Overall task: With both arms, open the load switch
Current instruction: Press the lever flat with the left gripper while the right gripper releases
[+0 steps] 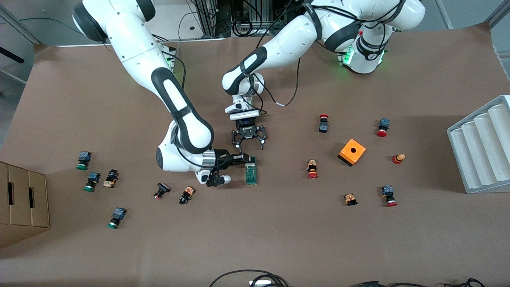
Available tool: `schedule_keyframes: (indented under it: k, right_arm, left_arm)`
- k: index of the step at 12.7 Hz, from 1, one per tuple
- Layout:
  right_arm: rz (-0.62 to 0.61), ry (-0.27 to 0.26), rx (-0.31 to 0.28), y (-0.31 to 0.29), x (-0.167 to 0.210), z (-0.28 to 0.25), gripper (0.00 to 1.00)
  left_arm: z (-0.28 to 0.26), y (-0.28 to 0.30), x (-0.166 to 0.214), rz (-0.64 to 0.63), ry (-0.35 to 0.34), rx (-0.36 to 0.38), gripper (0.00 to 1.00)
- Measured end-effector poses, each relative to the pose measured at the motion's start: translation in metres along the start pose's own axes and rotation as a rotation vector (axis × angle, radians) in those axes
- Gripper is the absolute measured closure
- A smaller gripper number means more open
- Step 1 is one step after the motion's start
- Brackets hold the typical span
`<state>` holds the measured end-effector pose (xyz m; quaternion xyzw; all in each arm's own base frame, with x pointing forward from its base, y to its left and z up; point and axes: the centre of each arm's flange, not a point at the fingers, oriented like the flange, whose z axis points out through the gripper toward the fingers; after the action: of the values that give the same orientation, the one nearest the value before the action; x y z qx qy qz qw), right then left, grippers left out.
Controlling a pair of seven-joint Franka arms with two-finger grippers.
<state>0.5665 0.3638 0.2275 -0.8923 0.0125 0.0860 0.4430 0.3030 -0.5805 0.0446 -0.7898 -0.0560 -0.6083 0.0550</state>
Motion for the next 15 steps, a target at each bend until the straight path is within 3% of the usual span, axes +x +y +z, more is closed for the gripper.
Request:
schedule_keyframes:
  k: [6,7,10,15]
  right_arm:
    - [-0.009,0.014,0.036,-0.036,-0.006,-0.025,0.07]
    - [-0.010,0.016,0.041,-0.041,-0.007,-0.029,0.00]
    - [0.025,0.026,0.049,-0.056,-0.008,-0.046,0.00]
    - [0.003,0.055,-0.014,-0.075,-0.006,-0.092,0.00]
  left_arm:
    - [0.000,0.000,0.000,0.000,0.000,0.000,0.00]
    - [0.000,0.000,0.000,0.000,0.000,0.000,0.00]
    - [0.000,0.000,0.000,-0.001,-0.001,0.001,0.00]
    - [-0.001,0.003,0.004,-0.003,-0.022,0.023,0.00]
